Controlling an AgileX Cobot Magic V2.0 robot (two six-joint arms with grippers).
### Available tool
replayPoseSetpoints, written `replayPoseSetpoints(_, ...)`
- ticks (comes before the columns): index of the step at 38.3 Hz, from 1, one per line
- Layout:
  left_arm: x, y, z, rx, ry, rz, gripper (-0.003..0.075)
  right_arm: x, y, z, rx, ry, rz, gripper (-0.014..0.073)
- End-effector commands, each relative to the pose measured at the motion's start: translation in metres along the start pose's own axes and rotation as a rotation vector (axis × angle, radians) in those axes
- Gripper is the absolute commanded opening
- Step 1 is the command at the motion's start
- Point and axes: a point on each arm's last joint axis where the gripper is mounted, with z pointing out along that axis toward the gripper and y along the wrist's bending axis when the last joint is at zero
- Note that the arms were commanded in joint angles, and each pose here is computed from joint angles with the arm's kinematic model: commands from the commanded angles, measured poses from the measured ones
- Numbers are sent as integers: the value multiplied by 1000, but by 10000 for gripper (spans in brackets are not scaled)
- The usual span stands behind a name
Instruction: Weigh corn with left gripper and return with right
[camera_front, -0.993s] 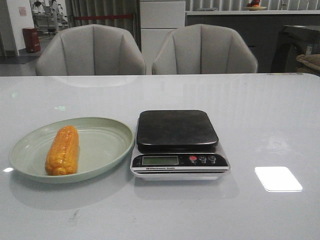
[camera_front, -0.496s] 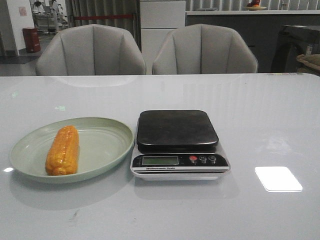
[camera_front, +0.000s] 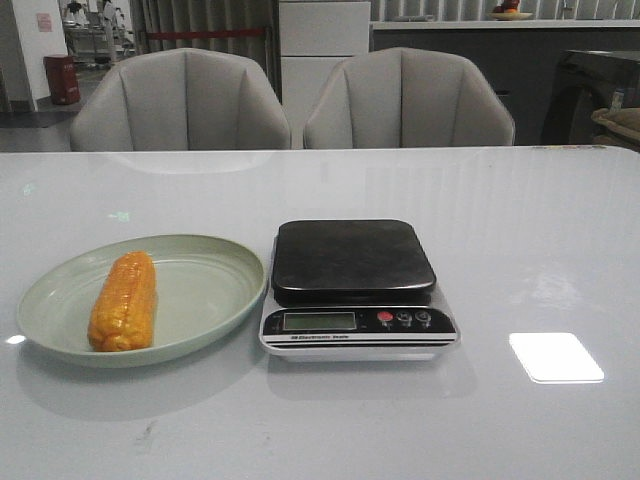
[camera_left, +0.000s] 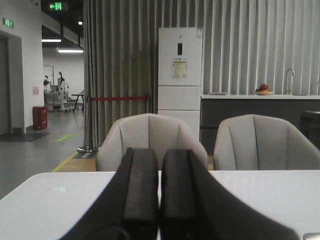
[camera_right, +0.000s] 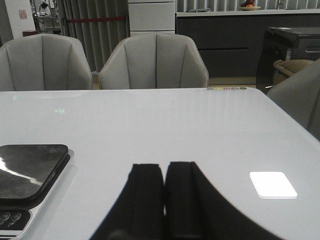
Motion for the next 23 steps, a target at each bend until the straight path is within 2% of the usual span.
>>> replayPoseSetpoints(1, -27, -1, 5, -1, -44, -20, 113, -5, 0, -1, 3, -95, -20, 154)
replayPoseSetpoints(6, -60, 0, 22, -25, 57, -20, 113, -5, 0, -1, 3, -95, -20, 154)
replayPoseSetpoints(11, -78, 1, 41, -57, 231, -36, 113, -5, 0, -1, 3, -95, -20, 154)
replayPoseSetpoints(16, -73, 2, 59, -76, 394, -68, 113, -5, 0, -1, 3, -95, -20, 154)
replayPoseSetpoints(23, -60, 3, 72, -82, 479, -68, 113, -5, 0, -1, 3, -95, -20, 154)
